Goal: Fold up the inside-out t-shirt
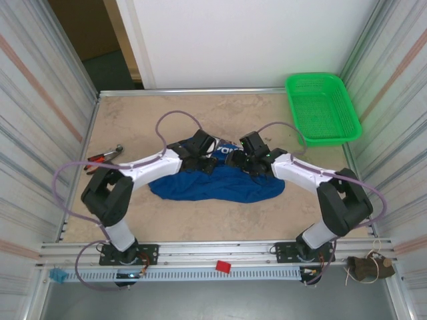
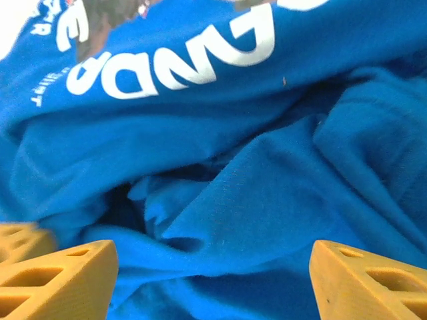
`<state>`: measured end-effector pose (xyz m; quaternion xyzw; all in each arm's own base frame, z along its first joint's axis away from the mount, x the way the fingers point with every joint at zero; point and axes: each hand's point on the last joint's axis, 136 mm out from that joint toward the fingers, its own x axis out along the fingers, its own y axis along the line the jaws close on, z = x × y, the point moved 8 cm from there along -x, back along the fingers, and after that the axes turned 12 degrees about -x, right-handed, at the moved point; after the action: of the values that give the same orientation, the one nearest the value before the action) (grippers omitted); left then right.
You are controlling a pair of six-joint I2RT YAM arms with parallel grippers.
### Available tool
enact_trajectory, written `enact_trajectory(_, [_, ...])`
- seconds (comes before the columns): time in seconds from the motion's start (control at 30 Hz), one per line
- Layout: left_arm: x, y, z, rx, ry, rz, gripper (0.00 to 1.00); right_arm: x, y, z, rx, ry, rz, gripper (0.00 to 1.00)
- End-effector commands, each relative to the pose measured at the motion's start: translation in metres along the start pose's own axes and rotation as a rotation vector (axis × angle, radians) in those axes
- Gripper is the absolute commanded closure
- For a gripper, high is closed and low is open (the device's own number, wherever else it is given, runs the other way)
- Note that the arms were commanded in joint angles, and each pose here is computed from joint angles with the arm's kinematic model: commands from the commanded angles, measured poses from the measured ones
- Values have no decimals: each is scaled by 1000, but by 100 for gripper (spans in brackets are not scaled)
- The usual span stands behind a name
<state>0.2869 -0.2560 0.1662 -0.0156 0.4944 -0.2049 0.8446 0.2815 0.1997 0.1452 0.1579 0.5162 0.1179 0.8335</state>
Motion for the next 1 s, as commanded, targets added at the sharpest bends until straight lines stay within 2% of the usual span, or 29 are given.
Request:
enact_trajectory(0.0, [-38, -7, 10, -53, -98, -94, 100, 11, 13, 6, 66, 1, 46, 25])
enact_trajectory(0.1, [-53, -10, 10, -84, -132, -145, 100, 26, 15, 8, 91, 7, 66, 29])
enact_trajectory(0.13, [-57, -11, 10, -90, -137, -159, 100, 31, 16, 9, 99, 13, 85, 34])
enact_trajectory(0.2, [-60, -10, 8, -107, -140, -170, 100, 36, 20, 13, 100, 22, 137, 58])
enact_trajectory(0.27, [-60, -6, 6, -137, -137, -184, 100, 35, 21, 16, 88, 15, 175, 98])
enact_trajectory(0.4, [-55, 15, 4, -258, -140, -177, 100, 9, 24, 20, 9, -38, 303, 100])
enact_trajectory(0.57, [-37, 60, 3, -458, -137, -134, 100, -53, 37, 9, -277, -127, 507, 100])
enact_trajectory(0.73, [-13, 73, 5, -464, -80, -124, 100, -86, 31, 0, -362, -250, 683, 100])
enact_trajectory(0.83, [-16, 72, 8, -387, -62, -121, 63, -86, 23, 3, -359, -252, 692, 100])
enact_trajectory(0.9, [-31, 68, 12, -346, -101, -141, 47, -85, 20, 5, -358, -240, 684, 100])
enact_trajectory(0.97, [-50, 62, 19, -293, -146, -178, 41, -84, 18, 7, -360, -230, 671, 100])
